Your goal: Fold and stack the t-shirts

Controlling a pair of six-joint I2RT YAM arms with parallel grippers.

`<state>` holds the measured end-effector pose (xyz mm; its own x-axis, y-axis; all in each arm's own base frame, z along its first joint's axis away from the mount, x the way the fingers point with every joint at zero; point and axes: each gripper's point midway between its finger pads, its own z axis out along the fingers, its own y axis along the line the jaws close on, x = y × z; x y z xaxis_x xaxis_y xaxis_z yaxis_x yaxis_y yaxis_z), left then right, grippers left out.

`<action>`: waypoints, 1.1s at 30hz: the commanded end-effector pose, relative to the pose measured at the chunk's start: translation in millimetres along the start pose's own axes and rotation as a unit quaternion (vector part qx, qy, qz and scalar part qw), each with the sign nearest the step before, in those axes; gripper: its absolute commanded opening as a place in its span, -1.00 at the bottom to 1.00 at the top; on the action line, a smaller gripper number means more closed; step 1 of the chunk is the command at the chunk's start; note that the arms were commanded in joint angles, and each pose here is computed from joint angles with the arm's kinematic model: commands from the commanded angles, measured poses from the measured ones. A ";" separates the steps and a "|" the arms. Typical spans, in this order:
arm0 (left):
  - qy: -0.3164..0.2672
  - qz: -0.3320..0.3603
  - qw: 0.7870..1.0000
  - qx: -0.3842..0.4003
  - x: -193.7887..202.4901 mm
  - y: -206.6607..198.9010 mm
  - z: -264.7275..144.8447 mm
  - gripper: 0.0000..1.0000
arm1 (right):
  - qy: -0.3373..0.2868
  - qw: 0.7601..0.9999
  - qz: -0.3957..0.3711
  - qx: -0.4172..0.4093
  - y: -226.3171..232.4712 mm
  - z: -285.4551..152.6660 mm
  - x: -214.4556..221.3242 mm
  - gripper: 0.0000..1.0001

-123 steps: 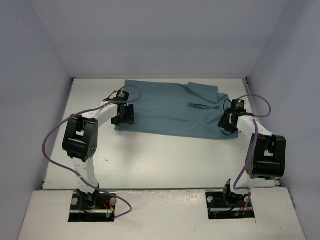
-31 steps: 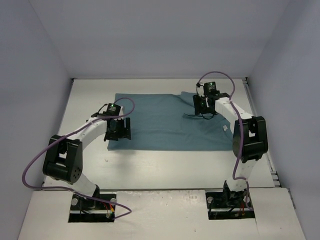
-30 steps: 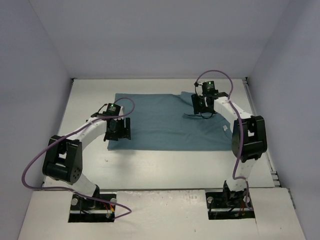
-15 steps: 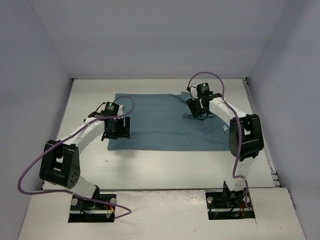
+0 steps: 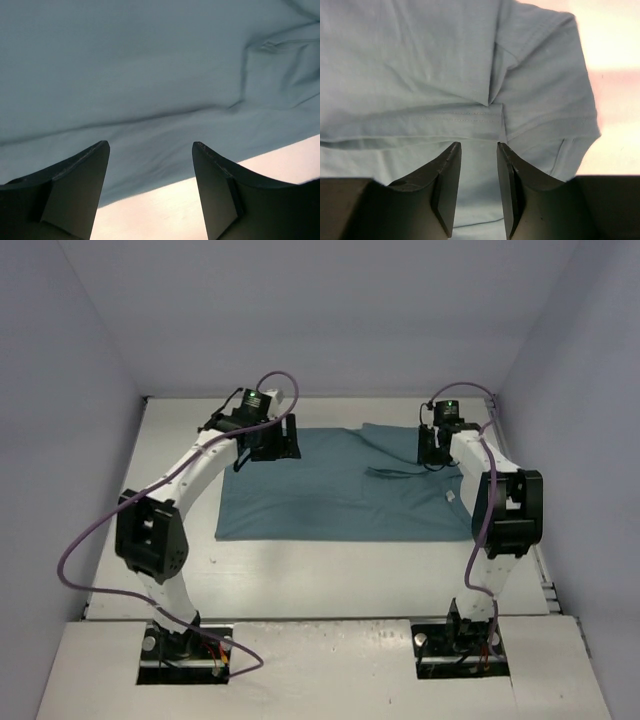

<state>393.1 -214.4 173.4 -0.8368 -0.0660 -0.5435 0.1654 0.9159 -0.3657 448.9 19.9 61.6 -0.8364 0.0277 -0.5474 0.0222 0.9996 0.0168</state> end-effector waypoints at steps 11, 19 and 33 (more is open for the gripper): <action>-0.004 -0.250 0.960 0.123 -41.3 -169.9 133.7 0.29 | -0.056 0.985 0.161 -0.018 17.7 -22.7 -44.9 -0.32; 0.013 -0.312 0.936 0.159 -33.9 -208.7 171.7 0.27 | -0.045 0.987 0.152 -0.016 14.0 -15.5 -37.5 -0.32; -0.016 -0.275 0.950 0.147 -34.6 -198.9 156.2 0.20 | -0.037 0.989 0.142 -0.006 0.6 -13.6 -27.9 -0.31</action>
<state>461.9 -464.6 63.9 -0.8366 -0.5451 -0.0553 -0.3212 0.5697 -0.7565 459.7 24.7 77.0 -0.7733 0.3240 -0.5451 0.2601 0.9460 0.1932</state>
